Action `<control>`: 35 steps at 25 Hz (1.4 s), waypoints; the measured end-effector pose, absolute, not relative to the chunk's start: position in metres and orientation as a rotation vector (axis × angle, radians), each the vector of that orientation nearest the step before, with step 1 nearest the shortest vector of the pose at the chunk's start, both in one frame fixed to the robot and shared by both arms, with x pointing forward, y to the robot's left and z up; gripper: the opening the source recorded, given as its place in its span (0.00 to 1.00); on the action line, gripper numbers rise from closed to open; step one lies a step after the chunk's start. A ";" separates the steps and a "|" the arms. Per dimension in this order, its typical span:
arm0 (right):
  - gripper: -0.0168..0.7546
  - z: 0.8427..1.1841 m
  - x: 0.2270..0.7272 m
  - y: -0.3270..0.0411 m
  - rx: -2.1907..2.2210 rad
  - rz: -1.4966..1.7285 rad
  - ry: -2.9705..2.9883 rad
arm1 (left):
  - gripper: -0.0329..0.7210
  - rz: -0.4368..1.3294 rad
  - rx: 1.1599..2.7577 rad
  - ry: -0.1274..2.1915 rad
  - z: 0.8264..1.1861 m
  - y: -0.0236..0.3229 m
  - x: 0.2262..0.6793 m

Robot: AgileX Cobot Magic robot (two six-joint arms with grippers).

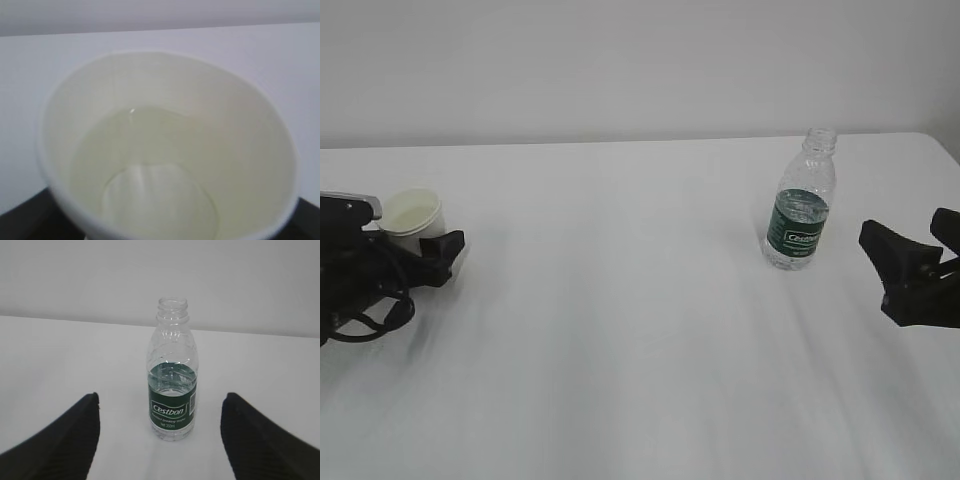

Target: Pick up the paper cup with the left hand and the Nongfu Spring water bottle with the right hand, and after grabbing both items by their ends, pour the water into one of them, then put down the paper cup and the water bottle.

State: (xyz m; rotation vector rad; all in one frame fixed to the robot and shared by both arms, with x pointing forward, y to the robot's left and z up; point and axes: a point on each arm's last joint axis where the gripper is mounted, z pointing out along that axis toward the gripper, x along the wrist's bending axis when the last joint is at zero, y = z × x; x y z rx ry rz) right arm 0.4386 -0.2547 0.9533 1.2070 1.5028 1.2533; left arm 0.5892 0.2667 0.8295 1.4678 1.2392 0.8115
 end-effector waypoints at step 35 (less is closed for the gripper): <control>0.76 0.958 0.439 -0.254 1.154 1.277 1.464 | 0.80 0.579 1.507 1.100 0.897 0.250 0.493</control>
